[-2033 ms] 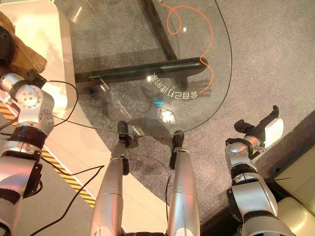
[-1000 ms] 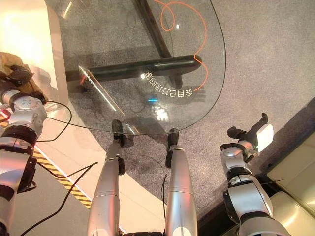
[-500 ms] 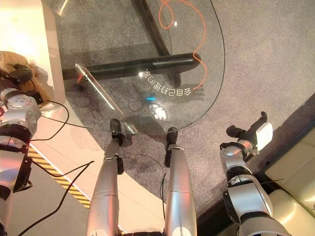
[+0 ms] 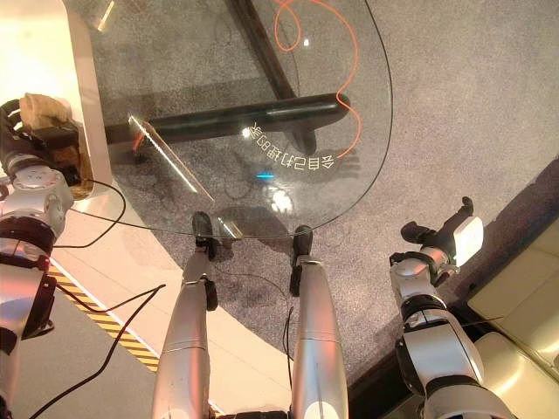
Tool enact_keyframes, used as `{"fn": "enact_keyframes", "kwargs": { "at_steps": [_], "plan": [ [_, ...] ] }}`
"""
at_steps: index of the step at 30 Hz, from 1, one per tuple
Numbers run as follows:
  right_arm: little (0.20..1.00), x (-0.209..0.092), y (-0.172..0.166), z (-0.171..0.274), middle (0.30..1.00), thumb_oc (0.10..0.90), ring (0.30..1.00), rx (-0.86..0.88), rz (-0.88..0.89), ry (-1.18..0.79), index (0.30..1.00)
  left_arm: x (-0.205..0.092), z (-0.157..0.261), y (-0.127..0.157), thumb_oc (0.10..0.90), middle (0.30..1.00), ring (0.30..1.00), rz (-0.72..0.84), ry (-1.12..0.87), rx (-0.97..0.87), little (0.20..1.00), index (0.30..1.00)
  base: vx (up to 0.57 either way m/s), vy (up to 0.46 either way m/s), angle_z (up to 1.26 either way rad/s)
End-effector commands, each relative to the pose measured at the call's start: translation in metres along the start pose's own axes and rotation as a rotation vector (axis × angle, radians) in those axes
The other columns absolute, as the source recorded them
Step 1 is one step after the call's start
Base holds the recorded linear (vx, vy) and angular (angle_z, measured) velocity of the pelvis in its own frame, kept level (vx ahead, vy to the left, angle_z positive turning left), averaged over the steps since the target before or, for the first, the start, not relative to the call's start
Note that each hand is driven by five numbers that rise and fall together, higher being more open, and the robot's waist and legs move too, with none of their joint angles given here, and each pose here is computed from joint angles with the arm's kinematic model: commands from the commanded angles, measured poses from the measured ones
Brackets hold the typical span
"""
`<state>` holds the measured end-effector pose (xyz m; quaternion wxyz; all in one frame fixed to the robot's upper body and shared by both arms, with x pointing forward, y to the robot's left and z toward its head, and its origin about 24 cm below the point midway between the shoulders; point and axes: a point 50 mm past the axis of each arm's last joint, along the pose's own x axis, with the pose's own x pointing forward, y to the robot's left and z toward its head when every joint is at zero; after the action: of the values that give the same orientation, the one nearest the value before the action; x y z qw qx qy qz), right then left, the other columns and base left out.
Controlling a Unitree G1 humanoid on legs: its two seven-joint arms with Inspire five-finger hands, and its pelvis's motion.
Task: Wipe the table with a cloth and put it in the basket.
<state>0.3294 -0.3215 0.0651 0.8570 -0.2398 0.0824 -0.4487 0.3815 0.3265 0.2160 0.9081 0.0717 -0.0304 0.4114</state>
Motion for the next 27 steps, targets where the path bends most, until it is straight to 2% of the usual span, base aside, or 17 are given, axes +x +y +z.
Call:
{"fn": "enact_keyframes", "kwargs": {
  "at_steps": [1,7,13,22,27],
  "plan": [
    [0.9,0.011,-0.021,-0.002,0.9,0.8,0.9,-0.012,-0.085,-0.02,0.9,0.018,0.031,0.042,0.8,0.9,0.9,0.141,-0.08,-0.03,0.9,0.9,0.0,0.0,0.0],
    [0.9,0.012,-0.021,-0.002,0.9,0.8,0.9,-0.011,-0.083,-0.022,0.9,0.018,0.033,0.045,0.8,0.9,0.9,0.177,-0.092,-0.055,0.9,0.9,0.0,0.0,0.0],
    [0.9,0.009,-0.02,-0.01,0.9,0.8,0.9,-0.01,-0.081,-0.003,0.9,0.016,0.04,0.046,0.8,0.9,0.9,0.192,-0.131,-0.228,0.9,0.9,-0.01,-0.034,0.0],
    [0.9,0.002,-0.018,-0.024,0.9,0.8,0.9,-0.014,-0.08,0.032,0.9,0.013,0.042,0.051,0.8,0.9,0.9,0.21,-0.182,-0.378,0.9,0.9,-0.03,-0.024,0.0],
    [0.9,-0.002,-0.021,-0.038,0.9,0.8,0.9,-0.026,-0.079,0.061,0.9,0.01,0.047,0.052,0.8,0.9,0.9,0.195,-0.252,-0.367,0.9,0.9,-0.04,-0.035,-0.01]
  ]
}}
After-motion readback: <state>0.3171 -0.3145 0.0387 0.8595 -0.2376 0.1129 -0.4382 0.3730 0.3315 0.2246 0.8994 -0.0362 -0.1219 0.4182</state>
